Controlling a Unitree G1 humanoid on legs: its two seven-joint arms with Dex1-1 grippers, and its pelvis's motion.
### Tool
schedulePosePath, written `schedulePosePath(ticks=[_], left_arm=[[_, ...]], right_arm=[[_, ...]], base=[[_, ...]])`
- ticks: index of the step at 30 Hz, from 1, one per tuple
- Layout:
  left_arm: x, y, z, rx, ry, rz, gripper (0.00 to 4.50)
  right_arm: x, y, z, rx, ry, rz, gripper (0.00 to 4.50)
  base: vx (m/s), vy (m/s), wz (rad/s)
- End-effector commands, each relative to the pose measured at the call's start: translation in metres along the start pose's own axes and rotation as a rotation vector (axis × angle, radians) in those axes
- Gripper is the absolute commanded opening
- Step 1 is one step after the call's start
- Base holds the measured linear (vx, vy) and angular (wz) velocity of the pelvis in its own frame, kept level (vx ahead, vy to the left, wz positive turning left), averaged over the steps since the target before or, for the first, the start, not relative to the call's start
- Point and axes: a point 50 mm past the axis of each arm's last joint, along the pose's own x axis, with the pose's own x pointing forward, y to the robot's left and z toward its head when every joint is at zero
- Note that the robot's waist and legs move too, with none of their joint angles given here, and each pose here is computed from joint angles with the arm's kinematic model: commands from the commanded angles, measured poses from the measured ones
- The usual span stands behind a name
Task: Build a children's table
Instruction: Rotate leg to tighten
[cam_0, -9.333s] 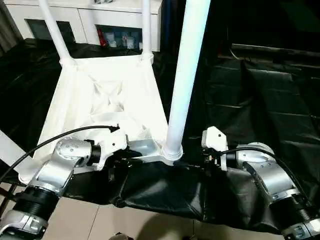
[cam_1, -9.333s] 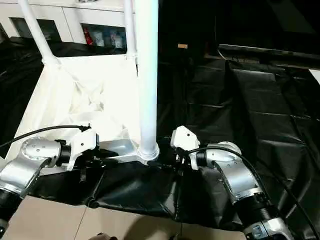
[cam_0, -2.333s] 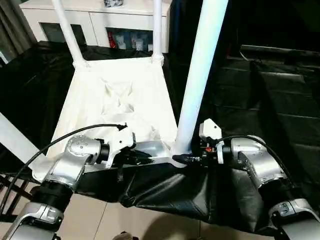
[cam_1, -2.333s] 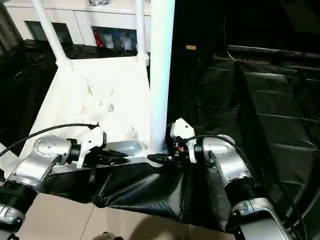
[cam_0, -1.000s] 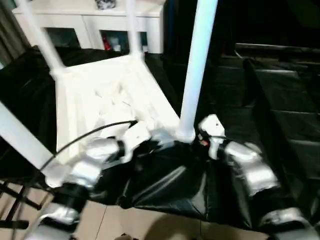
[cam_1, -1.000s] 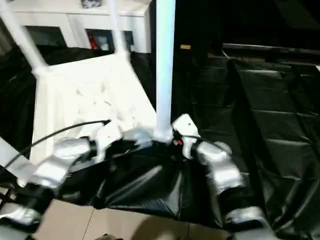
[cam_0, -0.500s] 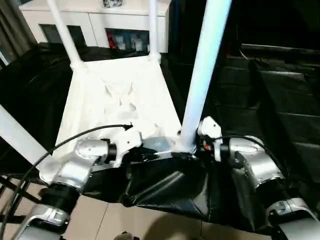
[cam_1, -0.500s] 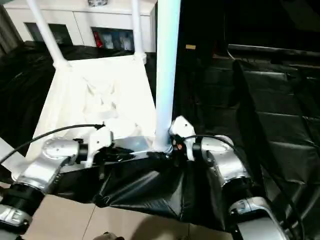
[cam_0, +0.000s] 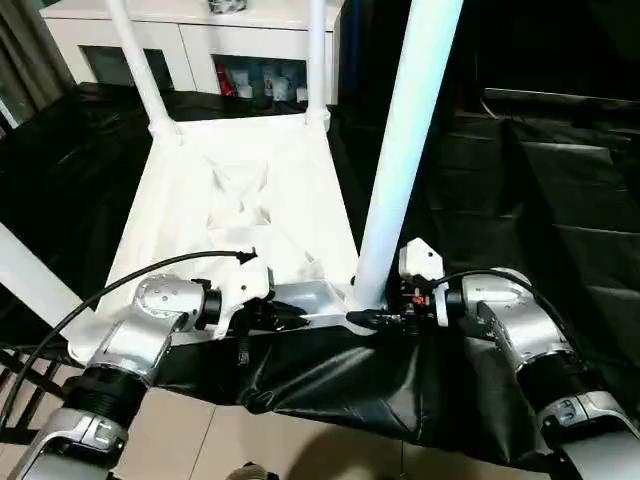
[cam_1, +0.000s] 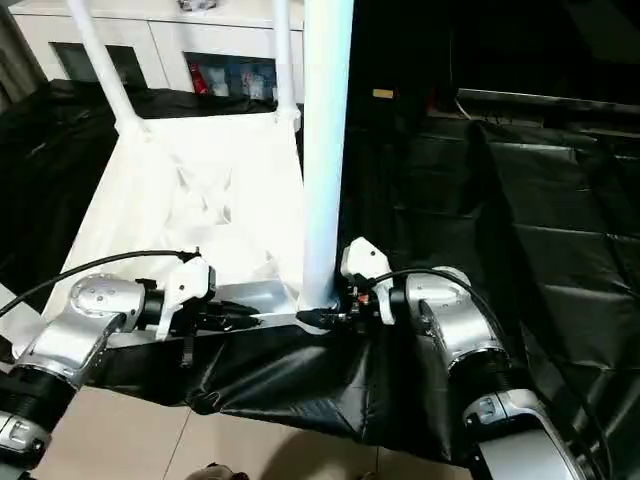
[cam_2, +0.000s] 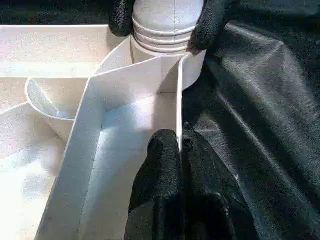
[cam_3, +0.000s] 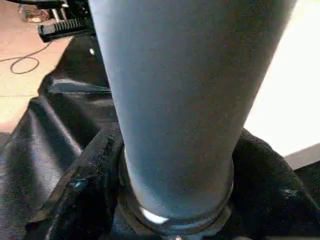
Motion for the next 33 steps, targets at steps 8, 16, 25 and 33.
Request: schedulePosePath(ticks=[8,16,25,33], left_arm=[[0.013,0.011,0.006,0.000,-0.029,0.176,0.00],[0.054,0.014,0.022,-0.058,-0.096,0.384,0.00],[0.076,0.006,0.038,0.001,-0.137,0.367,0.00],[0.048,0.008,0.026,0.056,-0.100,0.275,0.00]], right_arm=[[0.026,0.008,-0.011,0.061,-0.070,-0.243,2.69],[0.069,0.015,-0.014,0.190,-0.131,-0.637,2.68],[0.083,0.010,0.011,0.150,-0.233,-0.747,3.03],[0.035,-0.012,0.007,0.025,-0.130,-0.612,3.71]], base=[[0.000,0.000,0.00],[0.000,0.000,0.00],[0.000,0.000,0.00],[0.000,0.000,0.00]])
